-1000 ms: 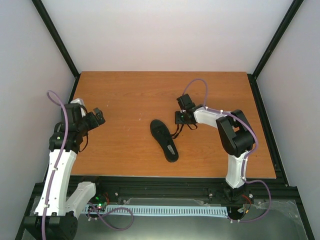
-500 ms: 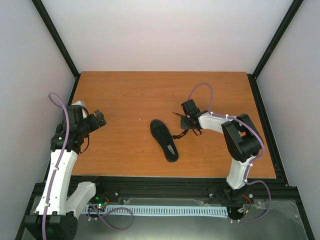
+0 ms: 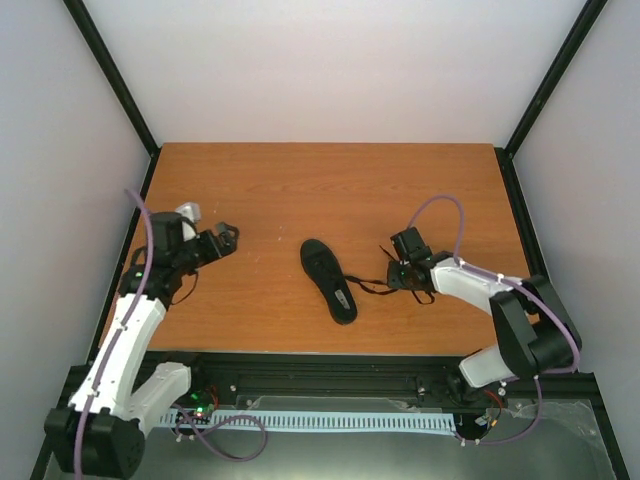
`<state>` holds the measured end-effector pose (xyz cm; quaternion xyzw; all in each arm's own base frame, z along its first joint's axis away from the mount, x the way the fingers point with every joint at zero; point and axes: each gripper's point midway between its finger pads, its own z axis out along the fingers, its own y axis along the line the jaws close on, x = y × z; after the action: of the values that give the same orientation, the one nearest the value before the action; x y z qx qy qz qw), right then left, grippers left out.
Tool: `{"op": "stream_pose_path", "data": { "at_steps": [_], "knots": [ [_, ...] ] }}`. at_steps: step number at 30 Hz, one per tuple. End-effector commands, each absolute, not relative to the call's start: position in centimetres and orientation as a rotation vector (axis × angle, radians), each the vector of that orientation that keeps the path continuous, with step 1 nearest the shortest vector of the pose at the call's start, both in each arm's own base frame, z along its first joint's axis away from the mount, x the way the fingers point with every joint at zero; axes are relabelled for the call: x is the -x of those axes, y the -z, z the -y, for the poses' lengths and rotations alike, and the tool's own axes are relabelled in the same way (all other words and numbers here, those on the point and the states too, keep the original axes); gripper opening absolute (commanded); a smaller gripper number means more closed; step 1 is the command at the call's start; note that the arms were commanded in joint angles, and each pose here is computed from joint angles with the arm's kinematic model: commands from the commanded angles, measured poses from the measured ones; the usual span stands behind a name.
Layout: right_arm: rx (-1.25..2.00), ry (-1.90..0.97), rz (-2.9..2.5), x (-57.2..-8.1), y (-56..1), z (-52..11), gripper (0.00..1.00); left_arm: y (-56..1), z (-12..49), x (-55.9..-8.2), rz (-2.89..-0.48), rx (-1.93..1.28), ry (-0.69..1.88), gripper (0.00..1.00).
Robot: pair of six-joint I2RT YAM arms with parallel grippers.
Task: Tie the shoes
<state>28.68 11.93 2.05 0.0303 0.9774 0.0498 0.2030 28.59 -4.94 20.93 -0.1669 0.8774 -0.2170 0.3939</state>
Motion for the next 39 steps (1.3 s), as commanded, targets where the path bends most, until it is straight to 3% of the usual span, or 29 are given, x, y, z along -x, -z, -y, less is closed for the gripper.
{"op": "stream_pose_path", "data": {
  "at_steps": [1,10,13,18,23,28,33,36,38,39],
  "knots": [
    [-0.156,-0.149,-2.643,-28.9,-4.7,-11.2,0.07,-21.7,12.7,-29.3,-2.209,0.172,0.776,1.00],
    [-0.160,-0.291,-2.474,-30.0,-10.3,-12.2,0.17,-20.7,23.4,-28.6,-2.179,-0.302,0.950,0.99],
    [-0.174,-0.263,-2.499,-29.6,-9.1,-11.8,0.32,-18.9,26.6,-28.4,-2.229,-0.425,0.989,0.93],
    [-0.103,-0.253,-2.544,-30.7,-7.7,-12.8,0.35,-16.2,31.5,-27.1,-2.303,-0.650,0.865,0.81],
    [-0.023,-0.176,-2.584,-32.8,-6.6,-13.4,0.32,-14.9,32.5,-26.8,-2.338,-0.627,0.856,0.81],
    [0.016,-0.112,-2.655,-33.8,-3.8,-13.6,0.30,-13.7,30.9,-27.2,-2.380,-0.486,0.791,0.91],
    [-0.007,-0.072,-2.678,-34.6,-2.1,-13.1,0.28,-13.2,28.9,-27.3,-2.397,-0.390,0.713,0.92],
    [-0.025,-0.052,-2.690,-34.6,-1.4,-12.7,0.20,-13.9,28.4,-27.0,-2.381,-0.371,0.712,0.93],
    [-0.035,-0.054,-2.693,-34.5,-1.3,-12.6,0.05,-14.4,28.1,-27.0,-2.368,-0.370,0.706,0.93],
    [-0.038,-0.060,-2.687,-34.5,-1.6,-12.6,0.03,-14.8,28.0,-27.0,-2.360,-0.372,0.699,0.93]
  ]
}}
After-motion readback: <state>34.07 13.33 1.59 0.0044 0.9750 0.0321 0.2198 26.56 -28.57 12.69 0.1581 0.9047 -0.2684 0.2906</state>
